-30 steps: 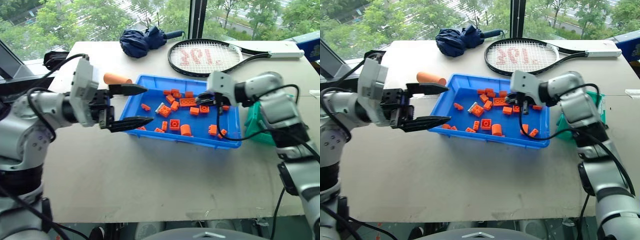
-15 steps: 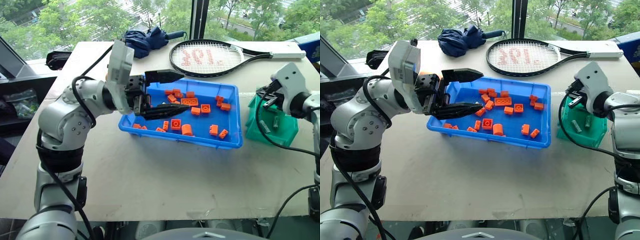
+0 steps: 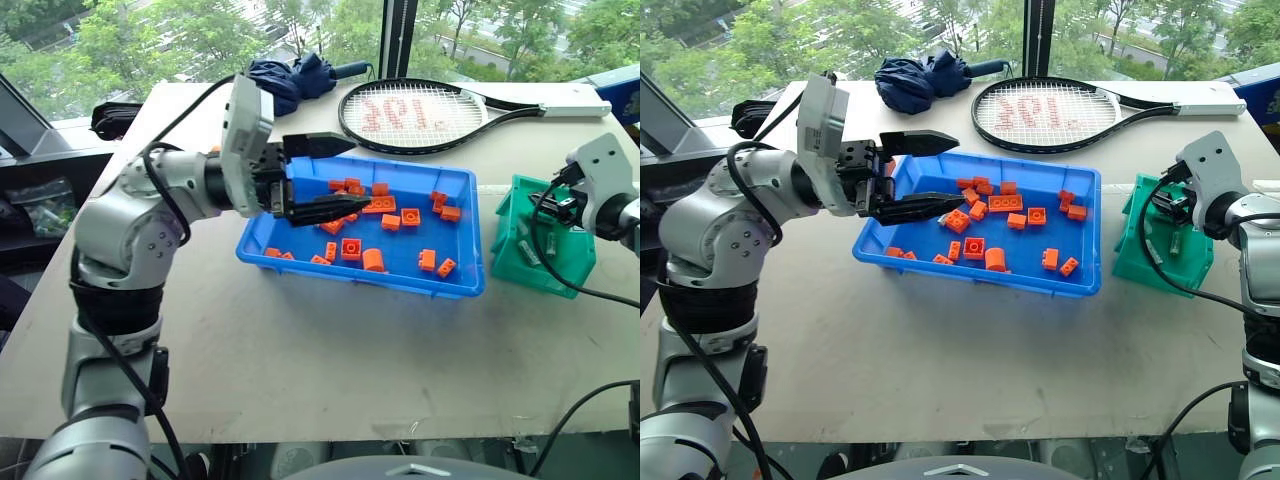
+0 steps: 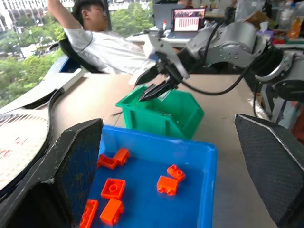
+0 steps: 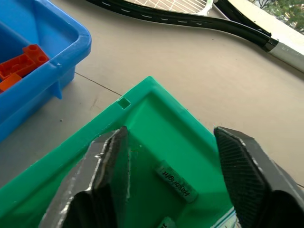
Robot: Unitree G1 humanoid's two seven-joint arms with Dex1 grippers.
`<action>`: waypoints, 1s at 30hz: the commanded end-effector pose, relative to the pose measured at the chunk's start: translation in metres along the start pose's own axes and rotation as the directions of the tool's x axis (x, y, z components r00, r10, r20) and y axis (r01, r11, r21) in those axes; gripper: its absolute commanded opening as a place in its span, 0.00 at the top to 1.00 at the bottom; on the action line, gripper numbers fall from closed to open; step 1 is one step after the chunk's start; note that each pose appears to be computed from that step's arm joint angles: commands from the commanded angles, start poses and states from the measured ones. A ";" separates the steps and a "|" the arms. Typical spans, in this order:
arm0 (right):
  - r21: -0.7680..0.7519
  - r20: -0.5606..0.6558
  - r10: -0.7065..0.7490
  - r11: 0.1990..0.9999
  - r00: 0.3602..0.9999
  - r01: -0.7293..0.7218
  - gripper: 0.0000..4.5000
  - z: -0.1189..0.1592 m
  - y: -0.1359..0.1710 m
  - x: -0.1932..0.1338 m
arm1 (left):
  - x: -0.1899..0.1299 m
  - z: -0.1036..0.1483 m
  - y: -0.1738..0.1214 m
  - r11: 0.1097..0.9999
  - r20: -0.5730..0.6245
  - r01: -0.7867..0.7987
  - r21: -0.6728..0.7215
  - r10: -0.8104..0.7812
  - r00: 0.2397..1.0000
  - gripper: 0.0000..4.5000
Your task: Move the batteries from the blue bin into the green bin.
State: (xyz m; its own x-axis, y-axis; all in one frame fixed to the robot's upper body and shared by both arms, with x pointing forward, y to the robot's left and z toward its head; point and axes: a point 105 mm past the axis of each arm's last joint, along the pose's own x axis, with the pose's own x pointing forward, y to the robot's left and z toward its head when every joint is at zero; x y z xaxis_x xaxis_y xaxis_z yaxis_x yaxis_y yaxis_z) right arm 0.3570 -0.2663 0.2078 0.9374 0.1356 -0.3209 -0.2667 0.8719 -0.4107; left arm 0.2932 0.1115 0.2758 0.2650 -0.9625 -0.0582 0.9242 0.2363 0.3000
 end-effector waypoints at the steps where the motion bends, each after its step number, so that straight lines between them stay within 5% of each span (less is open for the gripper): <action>1: -0.039 0.153 0.079 0.996 0.985 -0.074 0.12 0.048 0.020 0.005 | -0.028 -0.004 0.014 0.992 -0.079 -0.114 0.062 0.119 0.990 0.00; 9: -0.113 0.292 0.319 0.948 0.902 -0.298 0.12 0.105 0.096 0.041 | -0.079 -0.028 0.030 0.952 -0.248 -0.291 0.094 0.305 0.919 0.00; 14: -0.131 0.379 0.441 0.896 0.814 -0.425 0.12 0.128 0.133 0.037 | -0.089 -0.052 0.037 0.915 -0.336 -0.389 0.107 0.401 0.852 0.00; 30: -0.139 0.447 0.511 0.850 0.734 -0.508 0.12 0.102 0.173 -0.021 | -0.031 -0.120 0.081 0.919 -0.504 -0.392 0.050 0.362 0.784 0.00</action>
State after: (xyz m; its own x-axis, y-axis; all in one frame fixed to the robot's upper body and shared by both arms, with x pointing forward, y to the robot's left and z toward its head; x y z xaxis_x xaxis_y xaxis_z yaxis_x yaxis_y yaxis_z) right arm 0.3220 -0.0662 0.2138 0.6392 0.7591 -0.1233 -0.7586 0.5961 -0.2629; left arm 0.3897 0.1750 0.1844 0.6780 -0.6098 -0.4105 0.7333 0.6001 0.3197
